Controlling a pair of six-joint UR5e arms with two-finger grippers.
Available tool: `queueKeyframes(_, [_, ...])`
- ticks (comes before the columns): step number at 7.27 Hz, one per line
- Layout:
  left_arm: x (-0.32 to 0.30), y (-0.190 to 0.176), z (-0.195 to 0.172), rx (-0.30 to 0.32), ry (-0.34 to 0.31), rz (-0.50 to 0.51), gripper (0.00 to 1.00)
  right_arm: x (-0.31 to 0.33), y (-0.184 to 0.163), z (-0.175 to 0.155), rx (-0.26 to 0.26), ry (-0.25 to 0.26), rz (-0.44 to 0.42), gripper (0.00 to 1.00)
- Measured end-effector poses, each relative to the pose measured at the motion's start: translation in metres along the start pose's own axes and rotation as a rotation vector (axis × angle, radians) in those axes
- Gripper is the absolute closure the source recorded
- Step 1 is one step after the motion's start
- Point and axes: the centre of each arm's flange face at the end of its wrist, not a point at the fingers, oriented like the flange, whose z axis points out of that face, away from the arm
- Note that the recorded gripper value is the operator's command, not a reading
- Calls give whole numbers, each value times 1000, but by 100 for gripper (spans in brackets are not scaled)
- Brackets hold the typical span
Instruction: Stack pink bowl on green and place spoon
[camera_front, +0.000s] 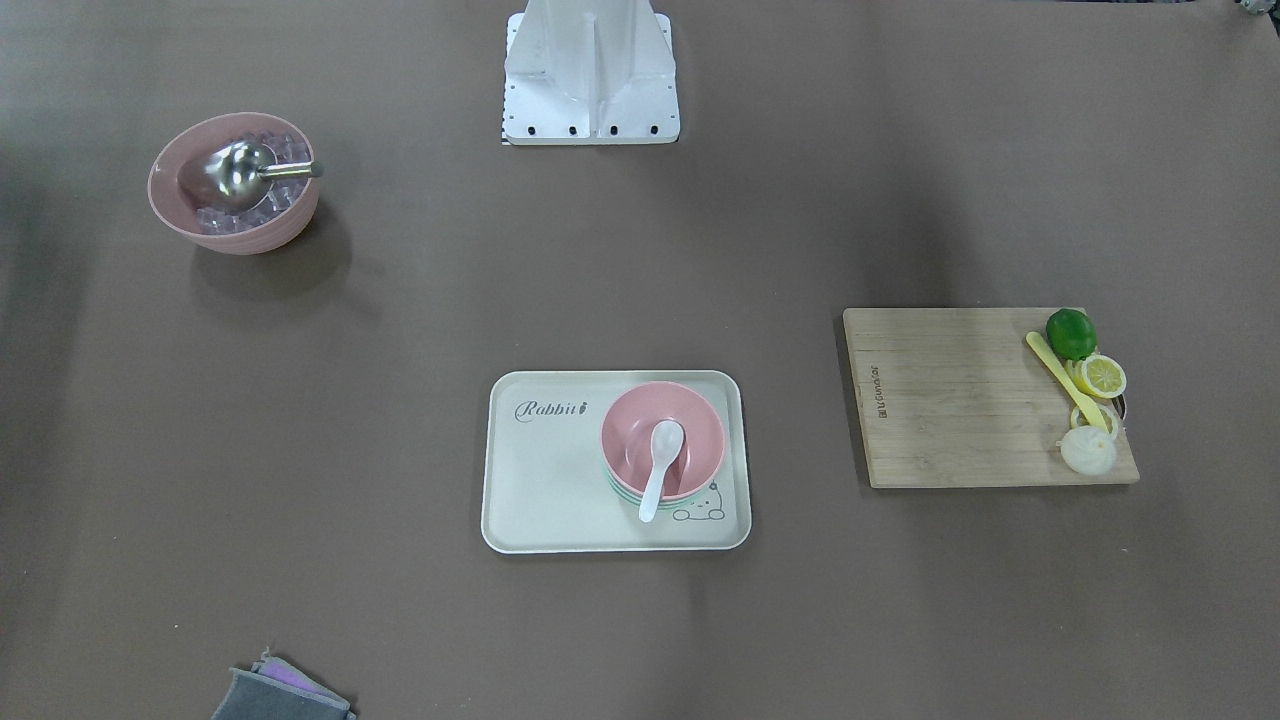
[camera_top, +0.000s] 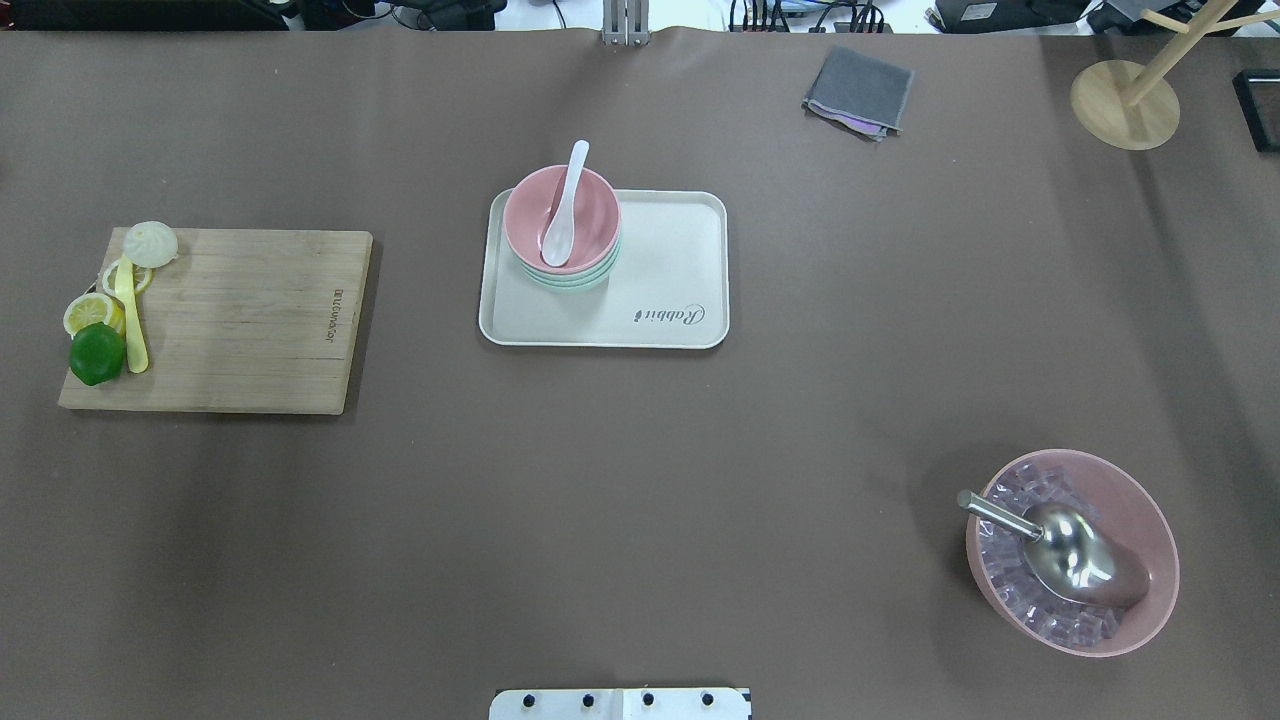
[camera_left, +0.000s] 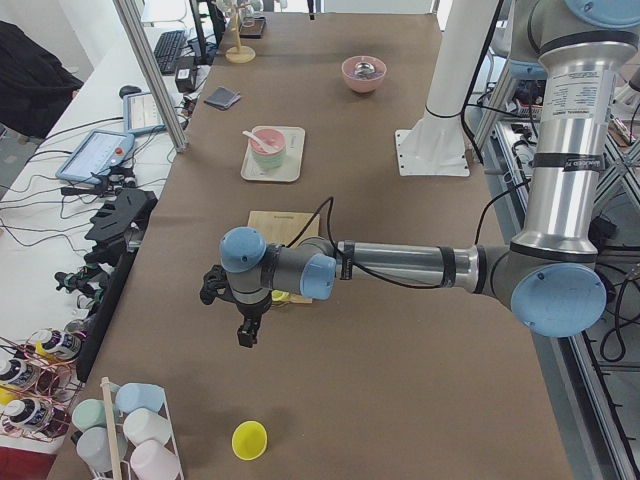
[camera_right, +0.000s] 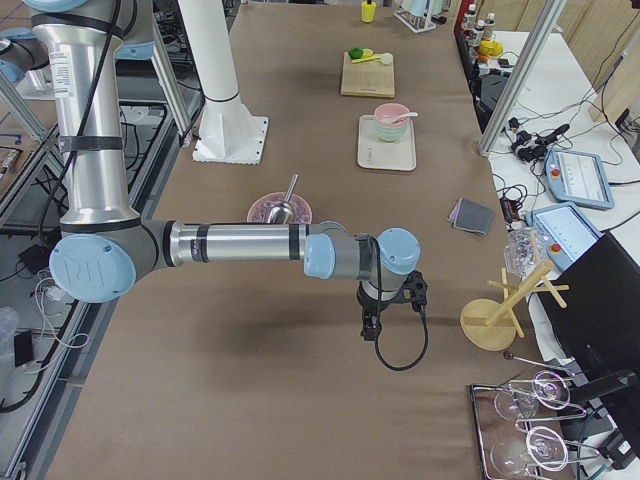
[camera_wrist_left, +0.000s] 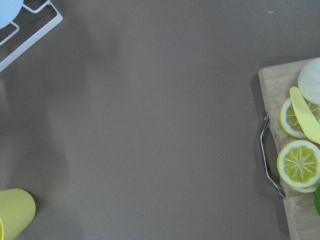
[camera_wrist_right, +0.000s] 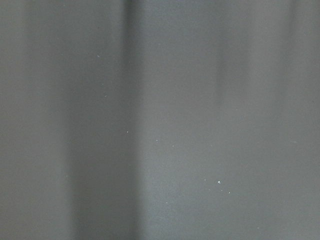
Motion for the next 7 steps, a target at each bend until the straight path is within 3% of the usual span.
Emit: queueKeyframes(7, [-6,2,-5,9,-3,-12,2,0,-3,-3,37,-4,-20,0])
